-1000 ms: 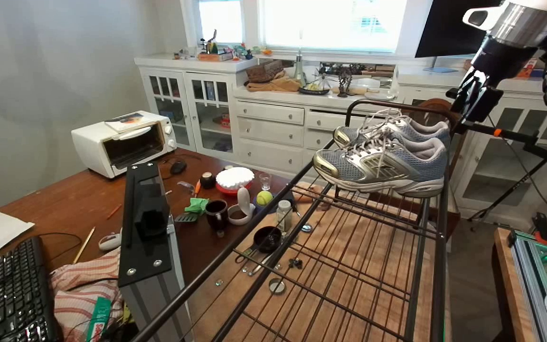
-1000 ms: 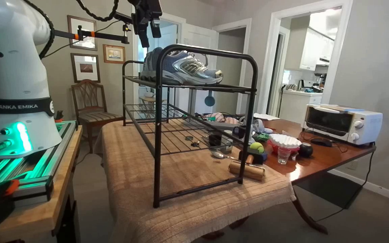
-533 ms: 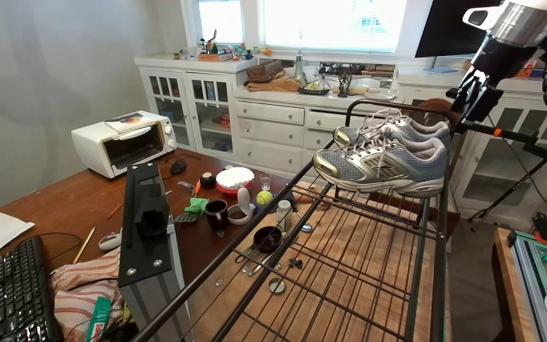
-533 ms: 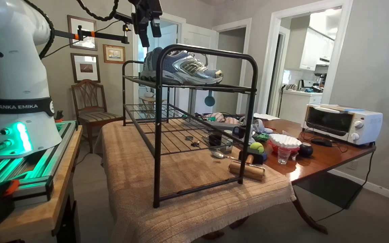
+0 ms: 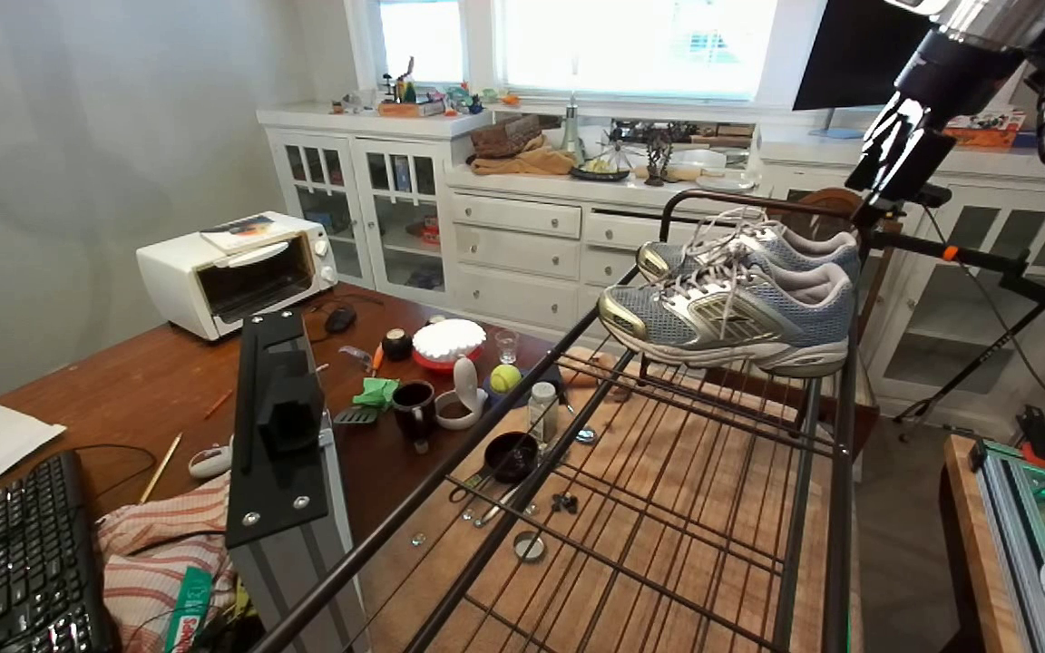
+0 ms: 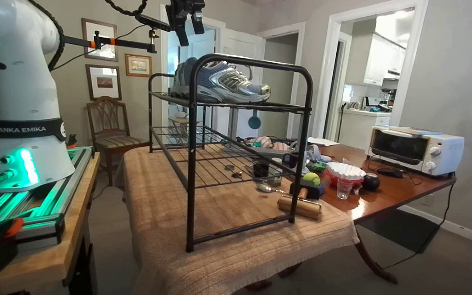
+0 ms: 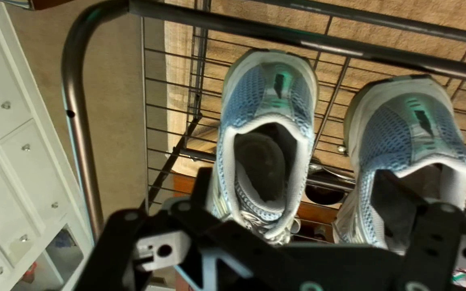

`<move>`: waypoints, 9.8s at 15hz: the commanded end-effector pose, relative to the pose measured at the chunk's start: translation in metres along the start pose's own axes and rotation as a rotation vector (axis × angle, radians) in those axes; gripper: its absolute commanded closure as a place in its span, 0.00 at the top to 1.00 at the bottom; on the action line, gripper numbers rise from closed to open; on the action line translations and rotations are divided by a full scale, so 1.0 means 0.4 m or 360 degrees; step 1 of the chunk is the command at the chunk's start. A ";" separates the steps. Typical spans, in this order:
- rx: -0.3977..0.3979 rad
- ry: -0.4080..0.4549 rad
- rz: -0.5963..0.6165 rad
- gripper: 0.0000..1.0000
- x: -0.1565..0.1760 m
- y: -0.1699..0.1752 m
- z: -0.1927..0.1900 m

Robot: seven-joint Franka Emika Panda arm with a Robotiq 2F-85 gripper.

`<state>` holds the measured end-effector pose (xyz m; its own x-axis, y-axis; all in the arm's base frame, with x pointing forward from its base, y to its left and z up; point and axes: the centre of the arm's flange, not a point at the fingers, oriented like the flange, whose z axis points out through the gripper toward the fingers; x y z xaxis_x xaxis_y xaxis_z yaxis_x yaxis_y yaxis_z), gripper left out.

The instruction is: Turn the shoes to the left

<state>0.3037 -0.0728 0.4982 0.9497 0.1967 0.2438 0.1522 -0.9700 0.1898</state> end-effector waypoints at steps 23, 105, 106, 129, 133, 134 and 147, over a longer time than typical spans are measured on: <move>0.0282 0.0022 -0.0176 1.00 0.258 -0.215 0.187; 0.0153 -0.0288 0.0278 1.00 0.193 0.078 0.182; 0.0168 -0.0298 0.0265 1.00 0.193 0.074 0.188; 0.0103 -0.0110 -0.0363 0.08 0.301 0.108 0.105; 0.0112 -0.0014 -0.0659 0.08 0.348 0.094 0.091; 0.0112 0.0001 -0.0731 0.08 0.362 0.087 0.091; 0.0324 0.0186 -0.1614 0.08 0.457 -0.086 0.112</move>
<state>0.4737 -0.0192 0.4966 0.4226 0.8940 0.1488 0.8748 -0.4453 0.1909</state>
